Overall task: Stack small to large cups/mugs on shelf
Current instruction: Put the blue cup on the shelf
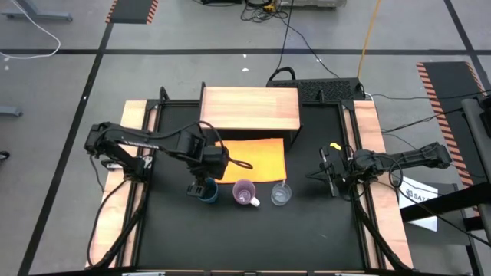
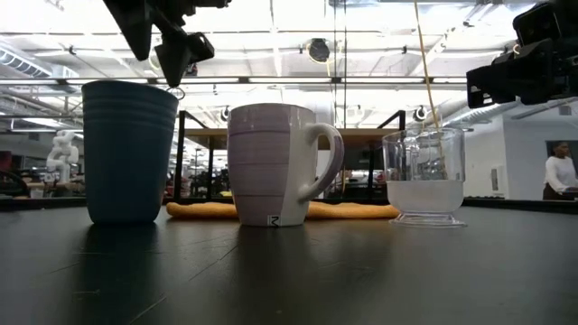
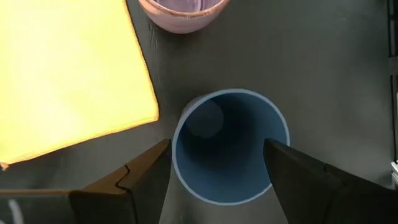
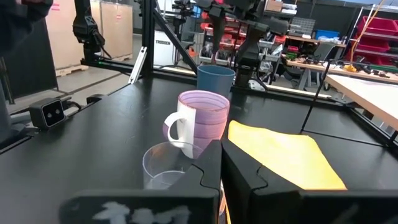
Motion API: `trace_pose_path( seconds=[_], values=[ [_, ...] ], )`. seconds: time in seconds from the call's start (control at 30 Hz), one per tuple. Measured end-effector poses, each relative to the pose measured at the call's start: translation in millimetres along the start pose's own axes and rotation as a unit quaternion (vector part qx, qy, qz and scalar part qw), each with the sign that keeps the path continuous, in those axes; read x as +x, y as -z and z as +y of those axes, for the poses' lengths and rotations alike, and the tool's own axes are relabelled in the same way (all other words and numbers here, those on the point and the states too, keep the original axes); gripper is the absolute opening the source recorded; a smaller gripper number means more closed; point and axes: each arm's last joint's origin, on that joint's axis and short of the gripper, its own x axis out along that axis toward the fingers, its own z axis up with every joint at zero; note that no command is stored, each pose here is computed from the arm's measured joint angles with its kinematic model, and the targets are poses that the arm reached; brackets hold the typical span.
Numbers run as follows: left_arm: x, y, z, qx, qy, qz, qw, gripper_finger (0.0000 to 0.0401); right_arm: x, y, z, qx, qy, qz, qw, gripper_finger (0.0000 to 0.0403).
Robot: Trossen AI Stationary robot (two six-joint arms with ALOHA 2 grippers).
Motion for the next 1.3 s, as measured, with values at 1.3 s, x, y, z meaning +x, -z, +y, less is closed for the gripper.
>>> trace_pose_path(
  seconds=[1.3],
  values=[
    [29.7,8.9,8.4,0.018,-0.018,0.011,1.0,0.0257,0.0,-0.1,0.0,0.0,0.0,-0.001,1.0,0.0]
  ],
)
